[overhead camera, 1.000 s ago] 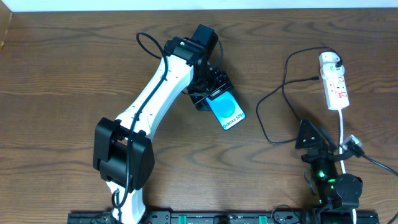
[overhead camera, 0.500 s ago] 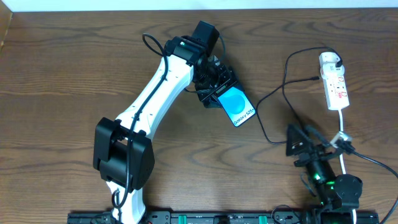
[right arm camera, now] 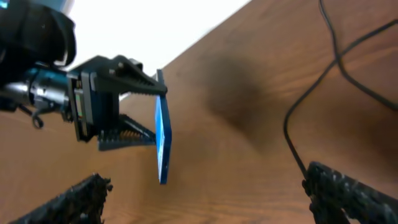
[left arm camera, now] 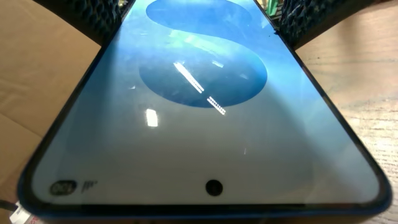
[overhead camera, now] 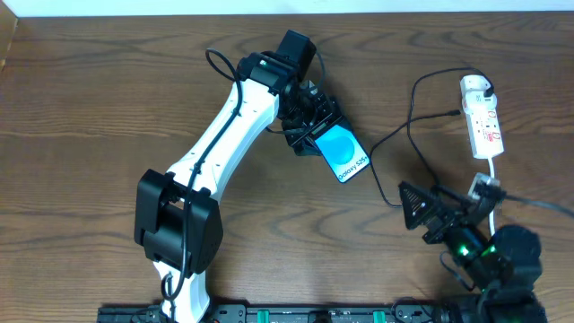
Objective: Plug charger to phone and switch on socket
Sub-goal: 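Move the right gripper to the phone and grasp its side edge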
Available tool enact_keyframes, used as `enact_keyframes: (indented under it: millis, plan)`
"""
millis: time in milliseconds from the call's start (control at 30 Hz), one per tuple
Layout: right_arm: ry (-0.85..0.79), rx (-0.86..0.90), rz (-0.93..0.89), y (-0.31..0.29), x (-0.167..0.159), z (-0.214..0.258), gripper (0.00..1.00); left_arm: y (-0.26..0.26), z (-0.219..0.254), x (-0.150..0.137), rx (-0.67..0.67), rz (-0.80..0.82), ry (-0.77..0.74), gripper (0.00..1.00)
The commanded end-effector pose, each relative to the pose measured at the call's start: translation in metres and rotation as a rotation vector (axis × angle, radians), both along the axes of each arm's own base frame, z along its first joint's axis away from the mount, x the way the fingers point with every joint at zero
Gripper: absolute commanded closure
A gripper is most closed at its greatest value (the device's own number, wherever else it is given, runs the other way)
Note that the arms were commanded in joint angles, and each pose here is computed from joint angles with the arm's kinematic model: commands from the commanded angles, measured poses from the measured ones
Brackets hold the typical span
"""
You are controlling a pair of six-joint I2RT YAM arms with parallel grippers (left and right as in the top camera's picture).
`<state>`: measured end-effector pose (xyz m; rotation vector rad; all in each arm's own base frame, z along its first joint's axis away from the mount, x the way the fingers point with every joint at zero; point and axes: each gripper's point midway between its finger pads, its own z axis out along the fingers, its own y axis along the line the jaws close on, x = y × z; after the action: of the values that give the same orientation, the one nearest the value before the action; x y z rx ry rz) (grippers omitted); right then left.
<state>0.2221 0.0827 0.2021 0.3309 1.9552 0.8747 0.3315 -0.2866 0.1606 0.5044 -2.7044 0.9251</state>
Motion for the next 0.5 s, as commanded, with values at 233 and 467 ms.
enact_keyframes:
  millis: [233, 467]
  plan:
    - [0.09, 0.013, 0.087, 0.016, 0.01, 0.006, 0.01, -0.005, 0.007, -0.001, -0.043, 0.028, 0.044, 0.43]
    - [0.038, -0.005, 0.126, 0.022, 0.023, 0.009, 0.05, -0.009, 0.01, 0.001, -0.064, 0.054, 0.058, 0.43]
